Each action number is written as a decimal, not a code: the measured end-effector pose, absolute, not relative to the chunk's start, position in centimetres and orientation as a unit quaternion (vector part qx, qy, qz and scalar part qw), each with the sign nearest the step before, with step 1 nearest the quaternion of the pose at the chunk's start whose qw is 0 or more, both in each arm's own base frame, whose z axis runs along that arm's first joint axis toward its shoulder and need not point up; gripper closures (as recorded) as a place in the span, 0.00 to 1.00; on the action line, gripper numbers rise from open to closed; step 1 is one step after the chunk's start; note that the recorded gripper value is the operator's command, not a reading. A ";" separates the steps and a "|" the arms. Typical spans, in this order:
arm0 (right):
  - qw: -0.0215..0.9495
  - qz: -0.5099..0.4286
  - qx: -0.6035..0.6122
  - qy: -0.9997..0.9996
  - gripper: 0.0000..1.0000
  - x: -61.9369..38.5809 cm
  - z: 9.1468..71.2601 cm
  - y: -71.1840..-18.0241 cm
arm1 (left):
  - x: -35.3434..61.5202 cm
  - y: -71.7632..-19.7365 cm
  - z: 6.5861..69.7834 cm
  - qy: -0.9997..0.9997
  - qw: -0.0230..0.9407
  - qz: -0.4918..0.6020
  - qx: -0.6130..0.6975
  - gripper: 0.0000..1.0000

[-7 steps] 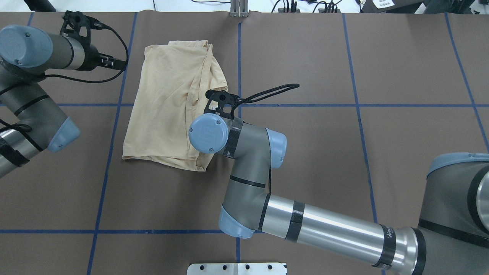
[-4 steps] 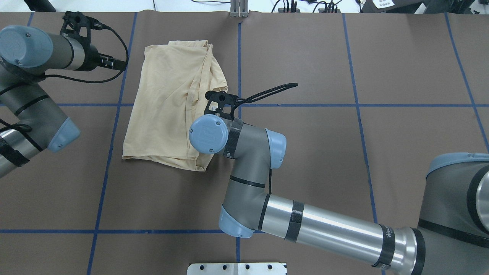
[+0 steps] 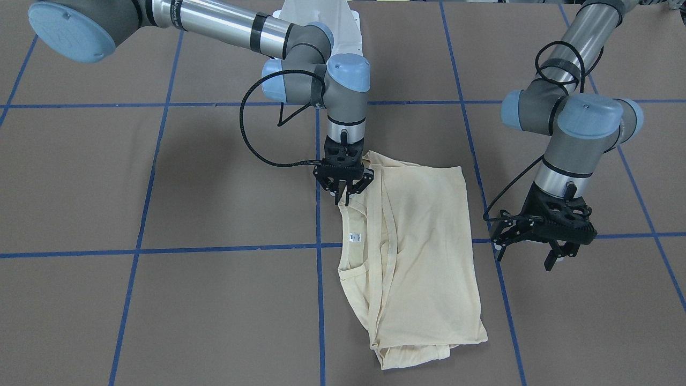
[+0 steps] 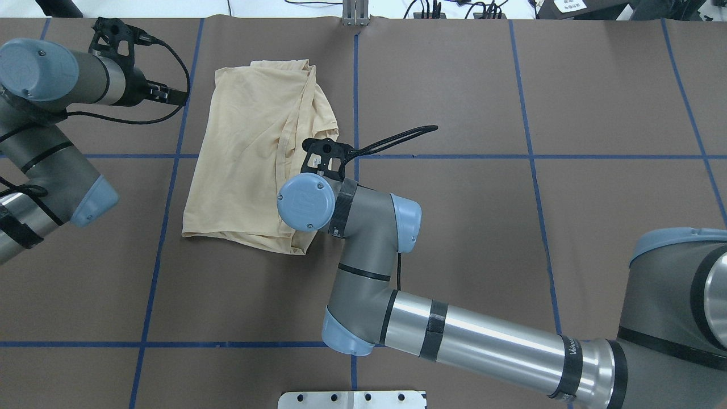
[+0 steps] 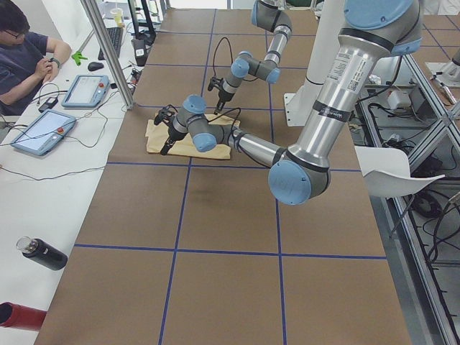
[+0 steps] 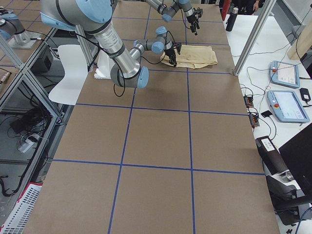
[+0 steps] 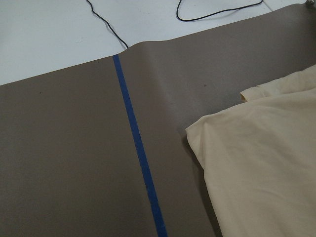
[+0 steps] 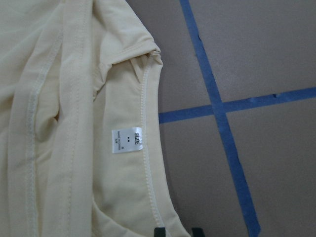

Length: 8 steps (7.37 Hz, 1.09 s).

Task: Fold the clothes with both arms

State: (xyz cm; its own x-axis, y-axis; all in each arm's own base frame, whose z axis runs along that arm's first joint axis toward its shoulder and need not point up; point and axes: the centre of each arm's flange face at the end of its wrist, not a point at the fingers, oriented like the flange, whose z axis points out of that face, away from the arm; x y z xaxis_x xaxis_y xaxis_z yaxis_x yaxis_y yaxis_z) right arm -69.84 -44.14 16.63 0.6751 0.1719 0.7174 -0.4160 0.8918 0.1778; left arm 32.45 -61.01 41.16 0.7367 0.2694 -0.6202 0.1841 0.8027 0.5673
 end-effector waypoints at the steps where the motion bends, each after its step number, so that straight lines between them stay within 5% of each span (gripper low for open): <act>1: 0.901 0.162 0.165 -0.367 0.84 -70.2 16.5 -44.1 | 32.5 -61.0 41.2 0.362 0.878 0.024 0.313 0.00; 2: 0.902 0.161 0.165 -0.366 0.98 -70.3 16.4 -44.1 | 32.5 -61.0 41.2 0.362 0.878 0.025 0.313 0.00; 8: 0.905 0.151 0.164 -0.362 1.00 -67.8 17.9 -43.1 | 32.5 -60.9 40.7 0.368 0.876 0.018 0.312 0.00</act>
State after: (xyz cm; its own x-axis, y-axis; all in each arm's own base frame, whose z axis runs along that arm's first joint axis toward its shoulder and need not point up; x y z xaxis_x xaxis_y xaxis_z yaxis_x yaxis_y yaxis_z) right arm -67.77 -43.06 17.92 0.6916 0.1542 0.7056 -0.3922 0.9006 0.1876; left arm 32.51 -60.89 40.74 0.7290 0.2607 -0.6329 0.1985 0.8044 0.5600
